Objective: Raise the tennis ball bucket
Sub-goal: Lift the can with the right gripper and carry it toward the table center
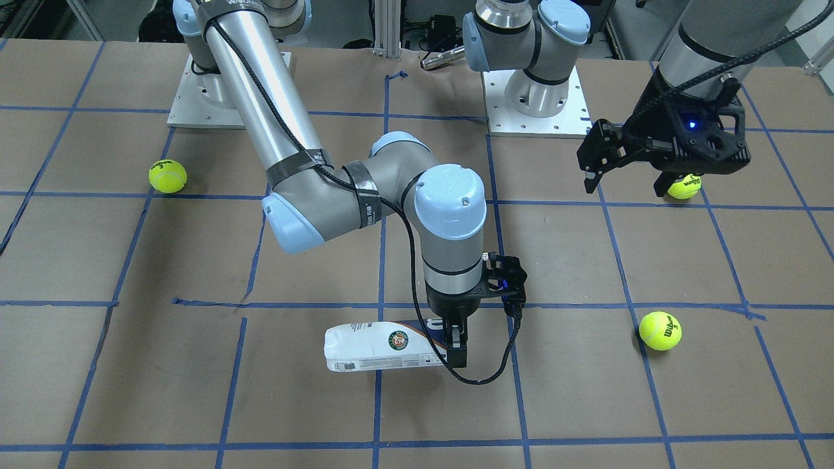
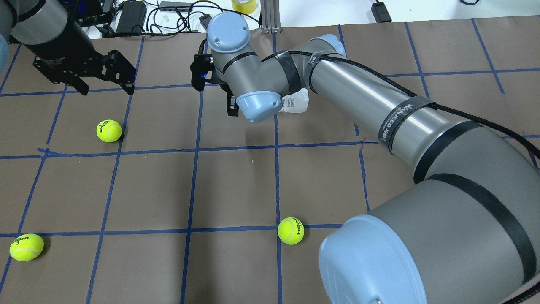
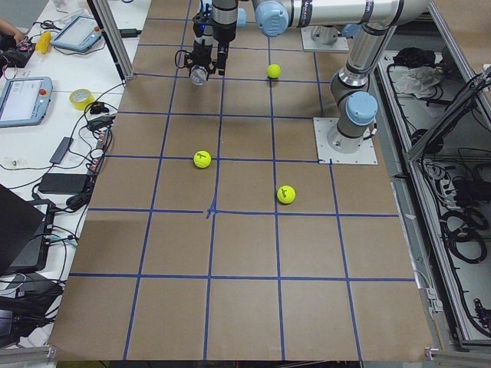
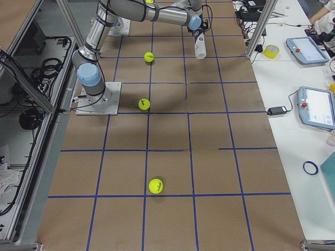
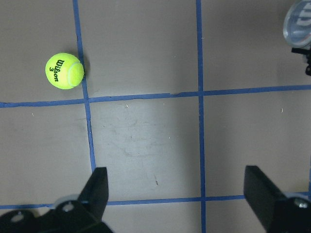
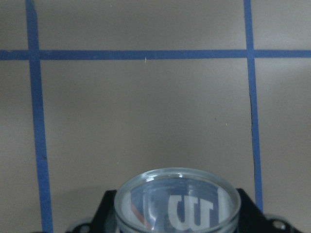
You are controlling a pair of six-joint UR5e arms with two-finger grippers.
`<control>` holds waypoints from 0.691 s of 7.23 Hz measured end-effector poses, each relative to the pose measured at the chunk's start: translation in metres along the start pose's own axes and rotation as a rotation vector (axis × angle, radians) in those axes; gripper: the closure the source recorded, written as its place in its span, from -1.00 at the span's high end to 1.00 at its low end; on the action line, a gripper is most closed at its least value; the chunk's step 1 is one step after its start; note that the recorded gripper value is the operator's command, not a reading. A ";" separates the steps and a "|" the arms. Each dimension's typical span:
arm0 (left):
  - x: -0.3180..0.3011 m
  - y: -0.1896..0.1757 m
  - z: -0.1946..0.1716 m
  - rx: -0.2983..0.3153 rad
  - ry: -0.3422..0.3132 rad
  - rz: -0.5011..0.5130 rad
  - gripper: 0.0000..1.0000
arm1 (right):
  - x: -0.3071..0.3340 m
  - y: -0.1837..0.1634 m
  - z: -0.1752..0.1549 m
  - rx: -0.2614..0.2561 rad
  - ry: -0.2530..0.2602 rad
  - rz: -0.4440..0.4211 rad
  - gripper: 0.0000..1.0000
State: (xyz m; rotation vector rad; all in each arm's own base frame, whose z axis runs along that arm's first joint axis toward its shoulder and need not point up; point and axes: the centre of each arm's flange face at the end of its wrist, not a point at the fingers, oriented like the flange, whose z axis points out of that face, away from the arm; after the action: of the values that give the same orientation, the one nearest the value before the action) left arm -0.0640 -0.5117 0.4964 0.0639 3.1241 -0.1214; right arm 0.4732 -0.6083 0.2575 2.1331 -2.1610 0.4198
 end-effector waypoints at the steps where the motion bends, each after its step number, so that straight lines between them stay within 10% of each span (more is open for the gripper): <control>1: 0.000 0.000 0.000 0.000 0.000 0.000 1.00 | -0.008 -0.002 0.009 -0.001 -0.011 -0.010 -0.19; 3: 0.000 0.000 0.001 -0.004 -0.002 -0.002 1.00 | -0.022 0.004 0.023 -0.020 -0.035 -0.003 0.99; 5: -0.001 0.000 0.001 -0.011 -0.001 -0.005 1.00 | -0.022 0.005 0.020 -0.012 -0.005 0.062 1.00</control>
State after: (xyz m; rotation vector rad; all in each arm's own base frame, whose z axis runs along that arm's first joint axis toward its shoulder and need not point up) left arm -0.0626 -0.5116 0.4952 0.0553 3.1236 -0.1049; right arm 0.4717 -0.5915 0.2321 2.0674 -2.2312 0.4058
